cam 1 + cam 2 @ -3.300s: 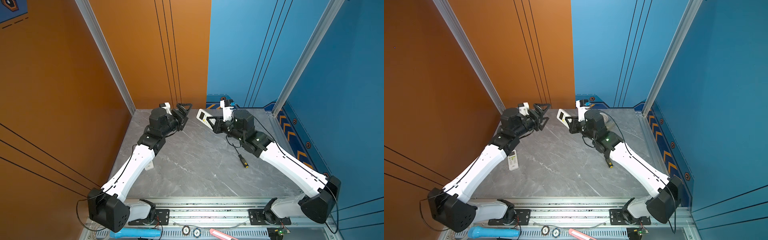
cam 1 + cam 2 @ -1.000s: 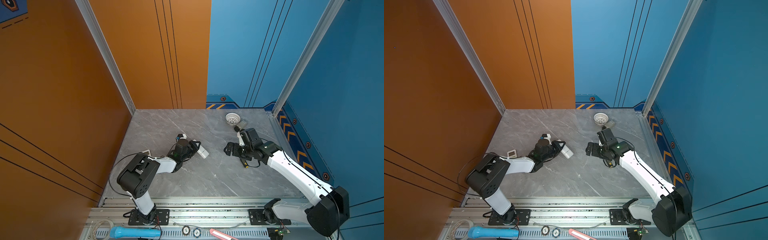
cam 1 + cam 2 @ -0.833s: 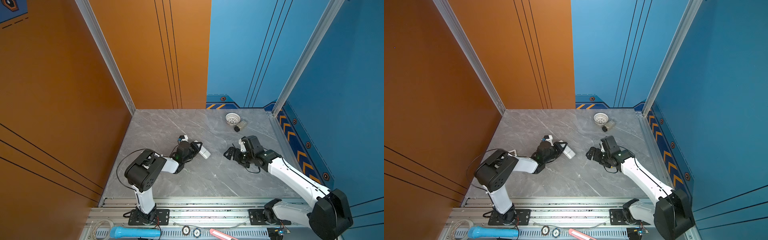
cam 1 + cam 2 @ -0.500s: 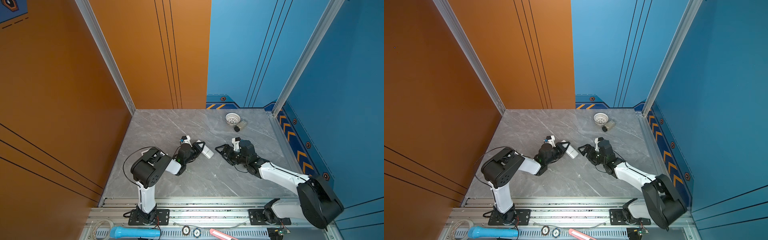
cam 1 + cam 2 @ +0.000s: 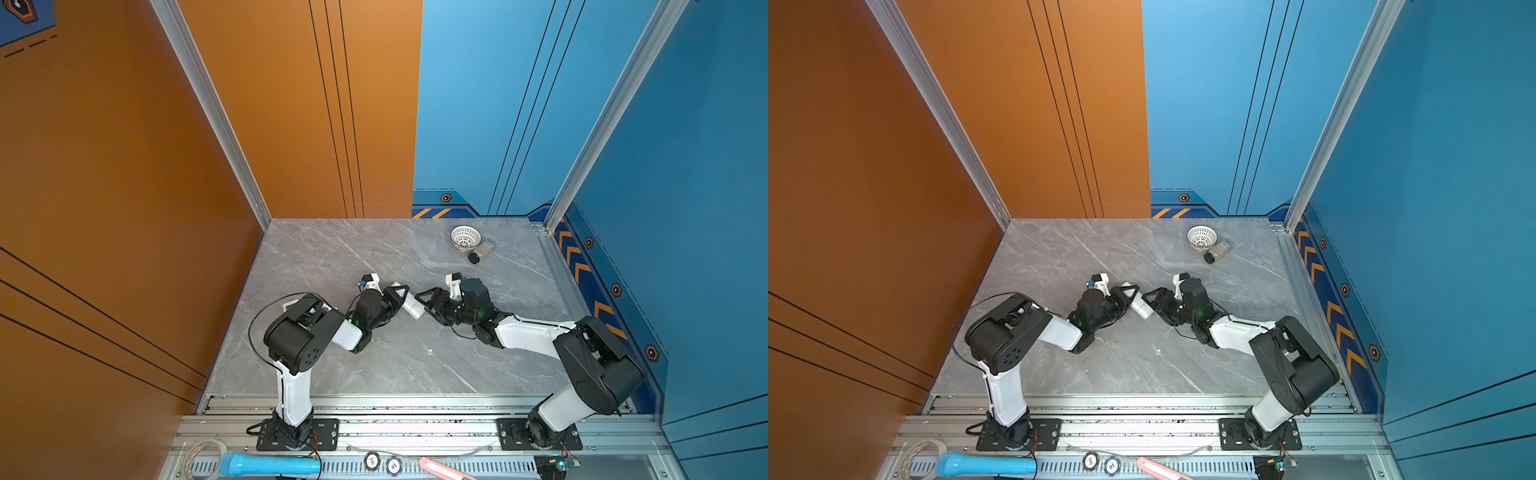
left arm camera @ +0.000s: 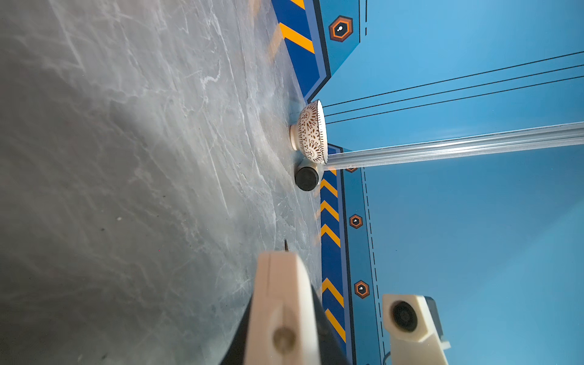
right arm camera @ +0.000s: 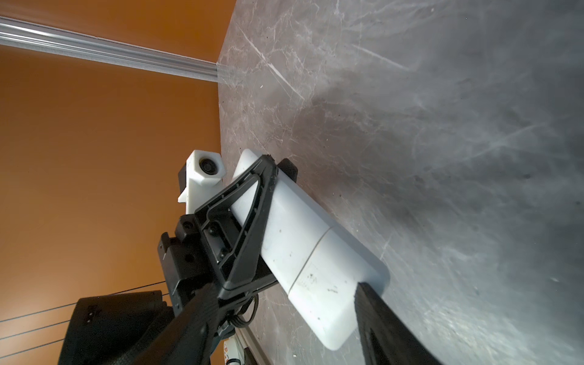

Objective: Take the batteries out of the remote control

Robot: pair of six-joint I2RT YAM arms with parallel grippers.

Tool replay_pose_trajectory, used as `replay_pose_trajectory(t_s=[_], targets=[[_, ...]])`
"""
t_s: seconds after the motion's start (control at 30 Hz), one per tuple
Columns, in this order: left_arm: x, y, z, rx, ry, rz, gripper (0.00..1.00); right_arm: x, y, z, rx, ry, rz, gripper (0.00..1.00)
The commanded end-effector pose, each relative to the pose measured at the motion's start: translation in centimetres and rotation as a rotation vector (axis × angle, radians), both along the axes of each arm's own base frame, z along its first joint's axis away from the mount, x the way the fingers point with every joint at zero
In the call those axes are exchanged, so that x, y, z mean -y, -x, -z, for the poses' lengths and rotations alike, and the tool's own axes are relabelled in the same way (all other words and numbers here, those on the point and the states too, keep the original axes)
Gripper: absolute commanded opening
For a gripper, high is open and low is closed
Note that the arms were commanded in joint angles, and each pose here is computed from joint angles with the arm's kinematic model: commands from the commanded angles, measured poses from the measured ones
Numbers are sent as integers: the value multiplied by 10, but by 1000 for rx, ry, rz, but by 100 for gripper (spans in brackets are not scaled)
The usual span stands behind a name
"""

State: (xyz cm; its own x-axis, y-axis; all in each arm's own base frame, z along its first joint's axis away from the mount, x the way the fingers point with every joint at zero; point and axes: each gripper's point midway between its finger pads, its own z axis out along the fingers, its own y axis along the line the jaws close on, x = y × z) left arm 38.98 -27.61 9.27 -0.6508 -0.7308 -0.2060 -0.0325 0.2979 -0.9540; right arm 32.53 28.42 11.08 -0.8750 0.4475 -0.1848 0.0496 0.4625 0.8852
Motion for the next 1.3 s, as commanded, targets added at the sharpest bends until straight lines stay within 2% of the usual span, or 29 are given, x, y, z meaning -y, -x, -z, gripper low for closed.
replay_pose_trajectory(t_s=[0.0,0.2,0.37,0.6,0.8,1.1,1.27], targets=[[-3,-4,-20,49,43,-17,0,-3,-2,-4,7,-12,7,69],[-6,-6,-21,50,46,-19,0,6,8,-1,-27,47,9,72],[-5,-7,-21,48,49,-17,0,2,8,6,-30,34,19,73],[-2,-6,-22,50,53,-5,0,-8,-6,9,-20,4,23,66],[-3,-4,-23,56,59,-4,0,-6,-9,16,-33,8,43,60],[-3,-5,-23,61,60,-4,0,-7,-4,25,-52,0,29,35],[-11,-6,-21,57,48,-28,0,0,7,32,-68,11,37,30]])
